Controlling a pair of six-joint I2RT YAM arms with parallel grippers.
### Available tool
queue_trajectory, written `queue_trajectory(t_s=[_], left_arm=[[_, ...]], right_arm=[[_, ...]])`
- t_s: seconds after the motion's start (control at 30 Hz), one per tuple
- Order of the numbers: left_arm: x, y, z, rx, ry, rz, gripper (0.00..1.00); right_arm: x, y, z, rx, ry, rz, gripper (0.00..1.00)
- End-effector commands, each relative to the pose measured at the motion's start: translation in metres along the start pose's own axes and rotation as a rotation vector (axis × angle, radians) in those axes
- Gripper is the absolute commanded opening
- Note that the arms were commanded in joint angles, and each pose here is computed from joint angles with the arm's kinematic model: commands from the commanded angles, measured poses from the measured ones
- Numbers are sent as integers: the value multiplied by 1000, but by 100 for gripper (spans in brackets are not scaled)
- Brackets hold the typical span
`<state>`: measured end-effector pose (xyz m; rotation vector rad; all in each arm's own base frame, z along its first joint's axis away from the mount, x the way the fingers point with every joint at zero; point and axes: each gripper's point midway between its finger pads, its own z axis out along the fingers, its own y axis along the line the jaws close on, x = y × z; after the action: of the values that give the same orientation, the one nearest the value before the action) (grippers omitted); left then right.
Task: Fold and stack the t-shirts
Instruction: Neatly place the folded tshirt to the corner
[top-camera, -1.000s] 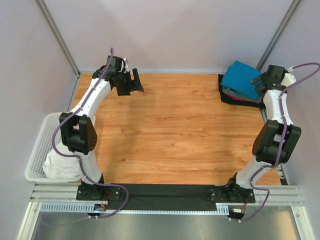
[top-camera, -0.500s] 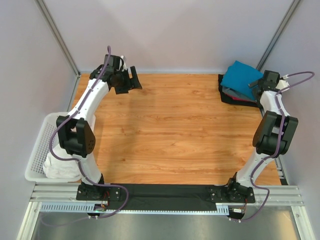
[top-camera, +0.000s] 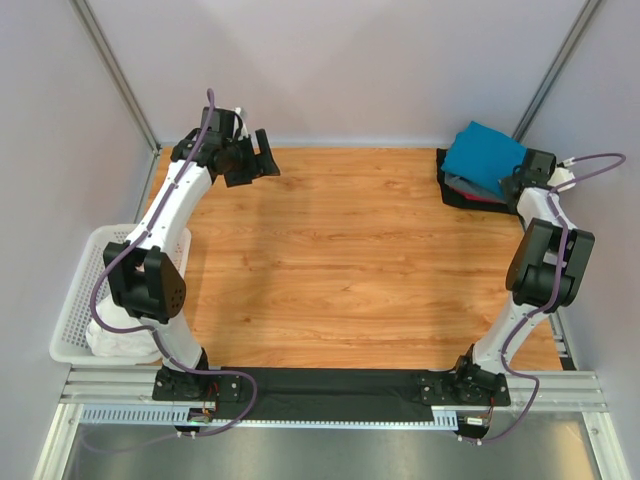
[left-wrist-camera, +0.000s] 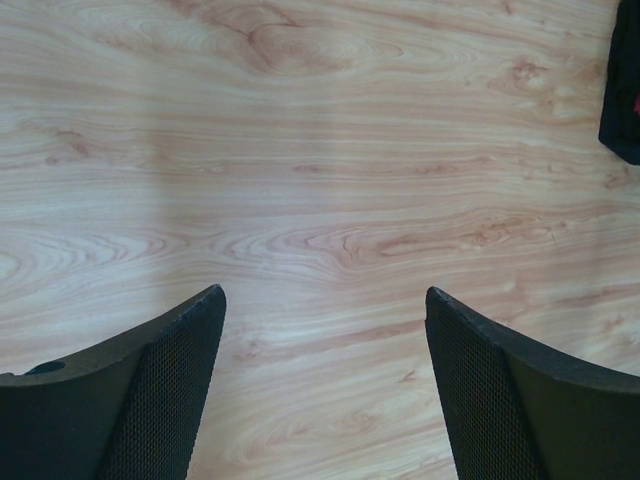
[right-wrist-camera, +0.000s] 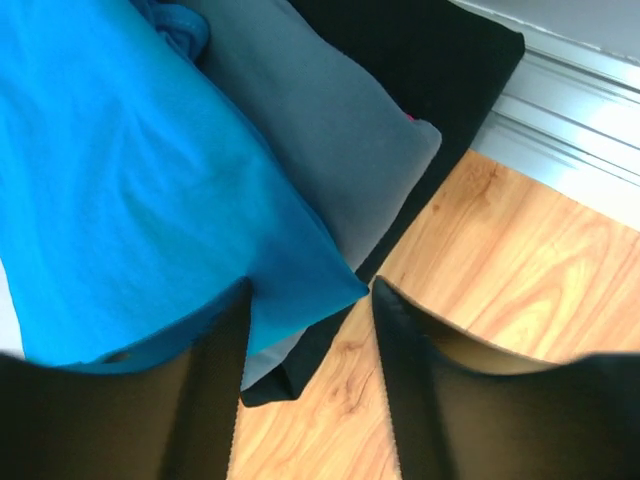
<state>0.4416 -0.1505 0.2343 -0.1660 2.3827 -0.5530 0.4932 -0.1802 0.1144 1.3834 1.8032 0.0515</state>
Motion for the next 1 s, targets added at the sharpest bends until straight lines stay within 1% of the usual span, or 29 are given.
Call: queue_trajectory(t_s=[0.0, 0.07, 0.1, 0.17, 0.2, 0.27, 0.3, 0.4, 0.5, 0.53, 0.6, 0.63, 0.83, 0.97], left_arm=[[-10, -5, -21, -1, -43, -5, 87], [-12, -5, -23, -2, -47, -7, 87], [-13, -5, -23, -3, -52, -8, 87], [-13, -6, -23, -4, -51, -9, 87], [-12, -6, -23, -3, -49, -9, 87], [-12, -5, -22, -4, -47, -10, 87], [-12, -6, -23, -3, -49, -9, 87], [-12, -5, -22, -4, -47, -11, 87], [-12, -5, -22, -4, -49, -12, 87], [-12, -5, -22, -4, -47, -12, 87], [-11, -5, -21, -3, -45, -12, 87], [-11, -6, -20, 0, -42, -12, 87], [-11, -7, -18, 8, -38, -14, 87], [-10, -6, -16, 7, -32, -16, 87]], right_arm=[[-11, 9, 5, -44, -49, 34, 42], [-15, 14, 2, -65, -64, 35, 34], [-18, 16, 1, -69, -72, 31, 25], [-22, 18, 0, -76, -80, 22, 20], [-28, 24, -2, -94, -86, 23, 12], [-35, 27, -4, -107, -95, 17, 6], [-38, 28, -5, -109, -98, -3, 0], [-63, 44, -16, -126, -149, -67, 0], [-77, 49, -22, -122, -175, -125, 0], [-88, 54, -26, -133, -191, -130, 0], [-92, 56, -25, -144, -176, -144, 0], [-103, 61, -29, -158, -189, -141, 0], [-115, 57, -24, -144, -175, -200, 0], [-111, 51, -16, -137, -143, -241, 0]])
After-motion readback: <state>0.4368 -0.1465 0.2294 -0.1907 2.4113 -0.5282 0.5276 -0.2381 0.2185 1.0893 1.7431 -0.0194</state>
